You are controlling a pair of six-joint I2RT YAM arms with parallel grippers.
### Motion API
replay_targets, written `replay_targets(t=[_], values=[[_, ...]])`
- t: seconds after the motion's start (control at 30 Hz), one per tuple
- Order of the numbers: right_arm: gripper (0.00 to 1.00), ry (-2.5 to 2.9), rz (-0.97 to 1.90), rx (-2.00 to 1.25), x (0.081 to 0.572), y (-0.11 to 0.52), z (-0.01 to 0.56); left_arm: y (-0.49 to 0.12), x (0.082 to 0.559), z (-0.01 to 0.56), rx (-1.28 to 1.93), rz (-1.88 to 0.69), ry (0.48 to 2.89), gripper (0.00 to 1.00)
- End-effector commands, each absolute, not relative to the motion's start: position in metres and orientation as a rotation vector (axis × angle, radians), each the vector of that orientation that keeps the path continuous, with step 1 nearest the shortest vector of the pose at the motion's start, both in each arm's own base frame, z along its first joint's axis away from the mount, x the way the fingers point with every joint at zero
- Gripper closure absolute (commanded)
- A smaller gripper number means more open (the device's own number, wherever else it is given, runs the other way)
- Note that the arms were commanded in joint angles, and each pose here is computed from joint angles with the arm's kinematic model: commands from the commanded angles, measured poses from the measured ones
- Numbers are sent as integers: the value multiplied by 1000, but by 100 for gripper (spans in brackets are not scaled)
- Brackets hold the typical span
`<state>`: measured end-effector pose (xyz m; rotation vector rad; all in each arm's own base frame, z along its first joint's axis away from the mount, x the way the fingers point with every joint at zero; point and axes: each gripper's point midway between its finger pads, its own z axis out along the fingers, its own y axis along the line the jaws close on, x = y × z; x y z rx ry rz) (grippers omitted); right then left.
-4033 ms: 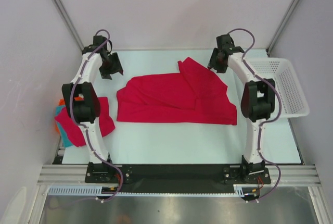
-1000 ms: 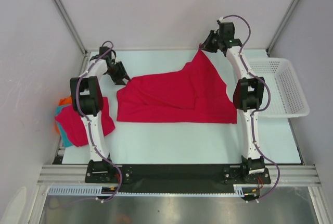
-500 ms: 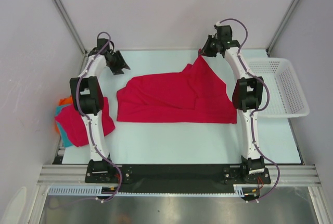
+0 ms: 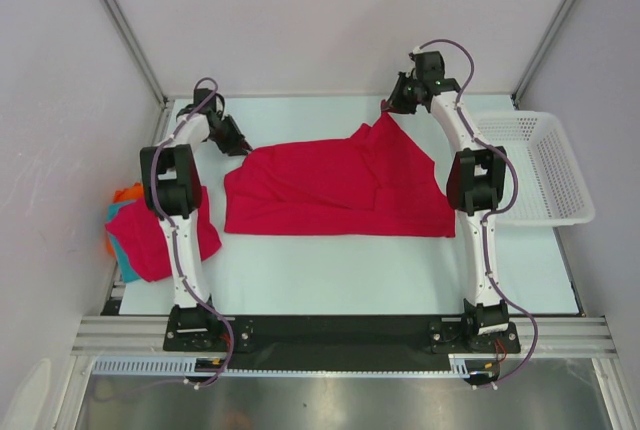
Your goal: Fold and stack the t-shirts
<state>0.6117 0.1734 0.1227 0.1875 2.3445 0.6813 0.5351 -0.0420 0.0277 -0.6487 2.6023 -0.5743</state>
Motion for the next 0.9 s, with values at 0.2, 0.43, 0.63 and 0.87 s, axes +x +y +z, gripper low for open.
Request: replay_targets(t=[0.2,0.43,0.63,0.87], values=[[100,2264,672,127,605,181,176,-71,518,51,-591,-766,2595,76],[100,2270,661,122,601,181,179,-69,517,60,-590,-732,2587,100],[100,2266,620,110,598,176,187,-60,525,86,-583,-660,2538,100],[100,2236,586,104,598,165,204,-50,534,126,-539,-596,2466,100]])
